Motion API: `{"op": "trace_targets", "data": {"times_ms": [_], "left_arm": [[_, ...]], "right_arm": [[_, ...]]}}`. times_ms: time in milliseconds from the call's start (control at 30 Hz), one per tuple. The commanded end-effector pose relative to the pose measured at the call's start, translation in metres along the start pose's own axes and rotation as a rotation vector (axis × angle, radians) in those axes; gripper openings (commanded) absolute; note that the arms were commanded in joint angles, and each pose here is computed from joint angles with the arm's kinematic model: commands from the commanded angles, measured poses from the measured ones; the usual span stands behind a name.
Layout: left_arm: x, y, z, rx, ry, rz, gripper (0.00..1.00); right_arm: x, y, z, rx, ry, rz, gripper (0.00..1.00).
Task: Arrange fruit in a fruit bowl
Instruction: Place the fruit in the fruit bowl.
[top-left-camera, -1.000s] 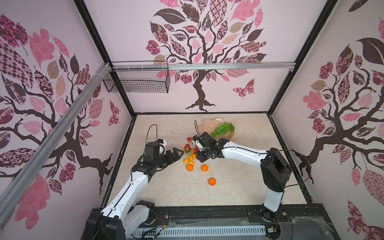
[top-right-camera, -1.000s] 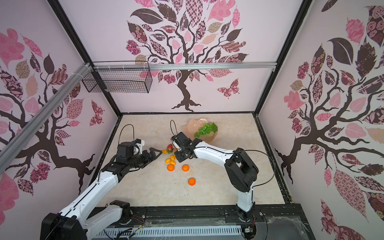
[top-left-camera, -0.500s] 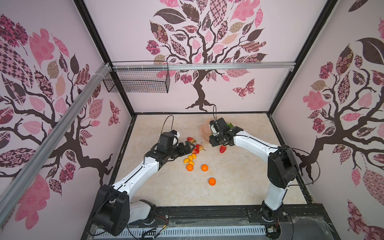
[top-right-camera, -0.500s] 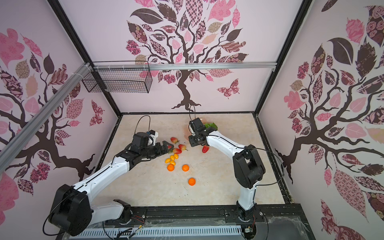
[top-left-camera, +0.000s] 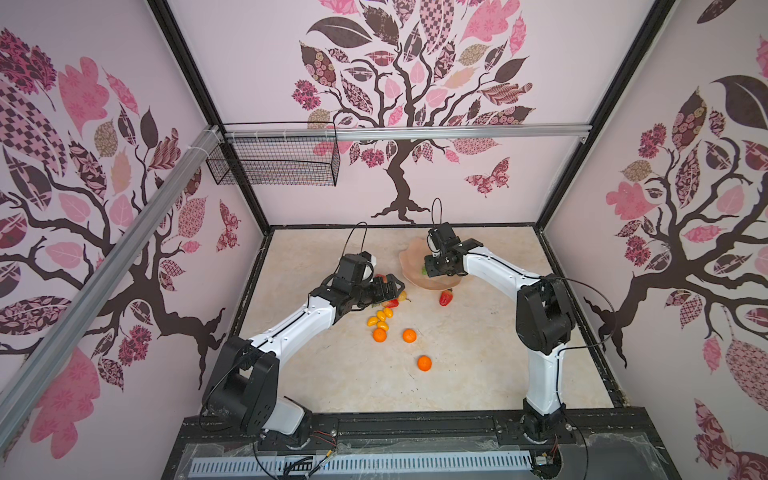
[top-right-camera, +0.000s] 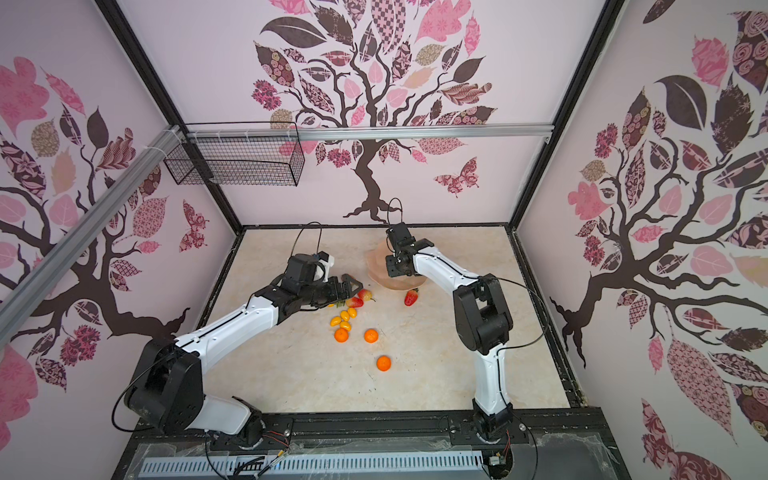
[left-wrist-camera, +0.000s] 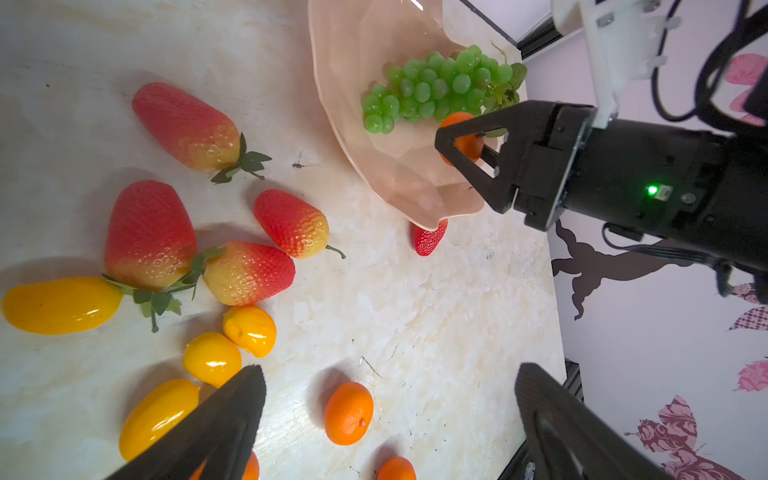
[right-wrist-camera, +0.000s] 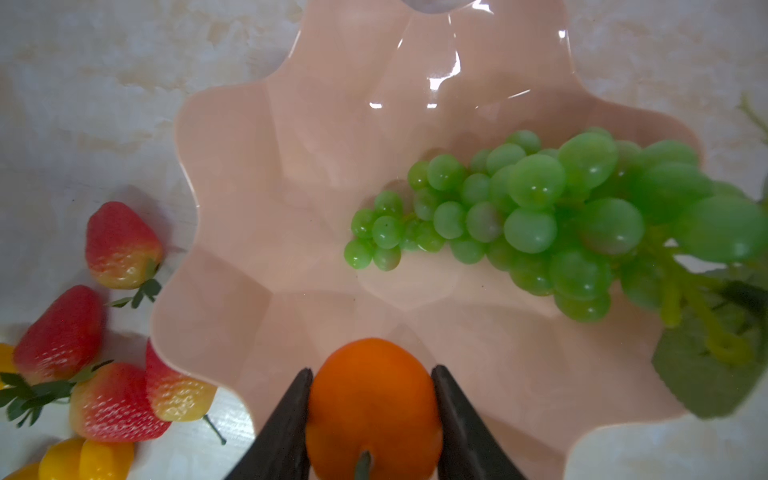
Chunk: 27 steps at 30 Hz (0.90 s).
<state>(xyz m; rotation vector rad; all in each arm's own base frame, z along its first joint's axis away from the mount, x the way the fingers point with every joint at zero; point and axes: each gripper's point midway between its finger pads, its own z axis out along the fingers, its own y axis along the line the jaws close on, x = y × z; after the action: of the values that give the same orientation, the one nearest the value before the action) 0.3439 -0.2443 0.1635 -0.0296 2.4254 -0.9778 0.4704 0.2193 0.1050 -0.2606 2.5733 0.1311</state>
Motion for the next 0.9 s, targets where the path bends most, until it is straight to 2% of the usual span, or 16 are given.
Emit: {"op": "trace_targets", "data": {"times_ms": [0, 233, 867], "left_arm": [[-0.018, -0.013, -0.001, 0.012, -0.047, 0.041, 0.98], [-0.019, 0.0, 0.003, -0.048, -0.072, 0.021, 0.98], [-0.01, -0.001, 0.012, -0.028, -0.018, -0.005, 0.98]], "right_arm": [[0.008, -0.005, 0.021, 0.035, 0.054, 0.008, 0.45], [0.014, -0.01, 0.045, 0.056, 0.095, 0.007, 0.45], [0.033, -0.022, 0.08, 0.098, 0.166, 0.008, 0.49]]}}
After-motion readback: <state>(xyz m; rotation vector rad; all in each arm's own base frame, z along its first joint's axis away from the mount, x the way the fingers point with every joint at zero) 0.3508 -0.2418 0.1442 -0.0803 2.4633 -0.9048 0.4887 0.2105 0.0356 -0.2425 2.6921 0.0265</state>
